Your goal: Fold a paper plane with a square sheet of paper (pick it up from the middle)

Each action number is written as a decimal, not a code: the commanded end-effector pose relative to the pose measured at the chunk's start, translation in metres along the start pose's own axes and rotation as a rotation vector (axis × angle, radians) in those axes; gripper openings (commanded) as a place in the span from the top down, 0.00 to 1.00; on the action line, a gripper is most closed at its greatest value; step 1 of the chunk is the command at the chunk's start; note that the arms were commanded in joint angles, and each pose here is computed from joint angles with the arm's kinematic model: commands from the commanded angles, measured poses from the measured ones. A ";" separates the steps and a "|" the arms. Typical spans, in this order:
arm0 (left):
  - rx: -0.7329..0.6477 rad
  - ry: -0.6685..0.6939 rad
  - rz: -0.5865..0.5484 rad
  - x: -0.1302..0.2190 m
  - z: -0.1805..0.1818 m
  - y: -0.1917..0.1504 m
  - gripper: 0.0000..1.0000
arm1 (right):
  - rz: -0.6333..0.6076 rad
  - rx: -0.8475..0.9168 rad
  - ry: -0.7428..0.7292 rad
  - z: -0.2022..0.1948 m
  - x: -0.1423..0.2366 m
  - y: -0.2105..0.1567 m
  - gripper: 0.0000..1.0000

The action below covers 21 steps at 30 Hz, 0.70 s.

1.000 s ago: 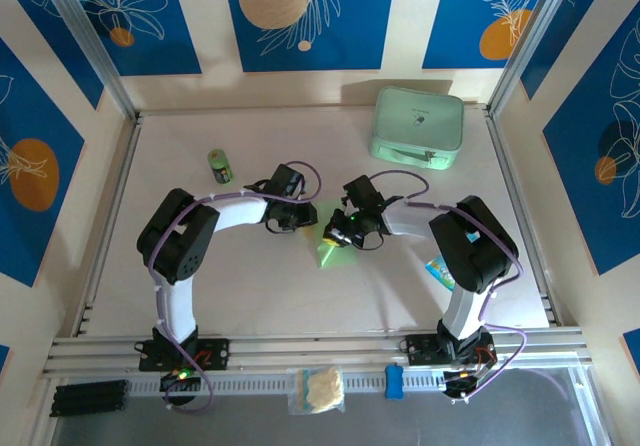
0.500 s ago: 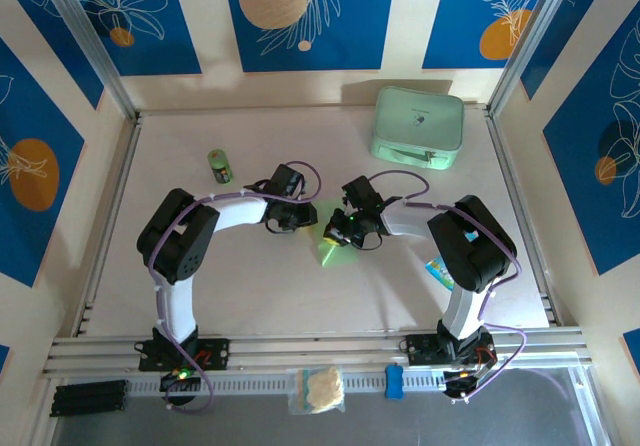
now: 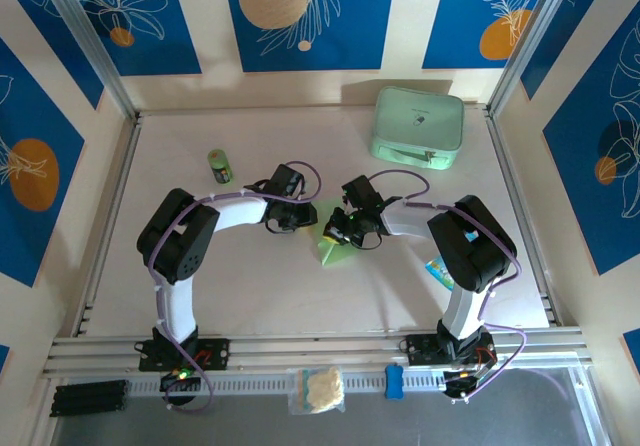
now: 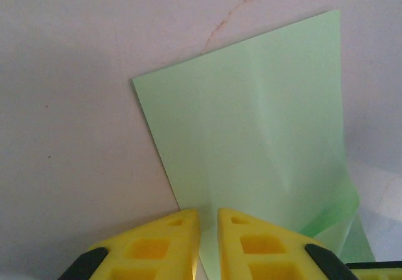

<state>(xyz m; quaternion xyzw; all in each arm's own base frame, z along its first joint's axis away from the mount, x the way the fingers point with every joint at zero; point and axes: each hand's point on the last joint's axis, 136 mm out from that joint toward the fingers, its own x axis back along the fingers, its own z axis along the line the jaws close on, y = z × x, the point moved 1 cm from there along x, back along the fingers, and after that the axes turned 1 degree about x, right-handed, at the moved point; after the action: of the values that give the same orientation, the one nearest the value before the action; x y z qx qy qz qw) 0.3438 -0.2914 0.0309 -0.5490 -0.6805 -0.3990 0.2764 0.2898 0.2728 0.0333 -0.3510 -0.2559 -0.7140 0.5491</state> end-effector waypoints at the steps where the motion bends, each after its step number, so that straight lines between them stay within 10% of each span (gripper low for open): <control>1: 0.022 0.057 0.066 -0.012 0.023 -0.018 0.81 | 0.008 -0.017 -0.040 -0.009 -0.005 -0.003 1.00; 21: 0.022 0.055 0.066 -0.012 0.022 -0.018 0.81 | 0.042 -0.024 -0.041 -0.012 -0.013 -0.006 1.00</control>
<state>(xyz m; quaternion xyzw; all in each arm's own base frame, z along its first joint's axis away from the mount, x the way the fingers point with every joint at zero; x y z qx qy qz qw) 0.3439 -0.2915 0.0309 -0.5489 -0.6806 -0.3990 0.2761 0.2889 0.2707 0.0250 -0.3620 -0.2578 -0.7100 0.5463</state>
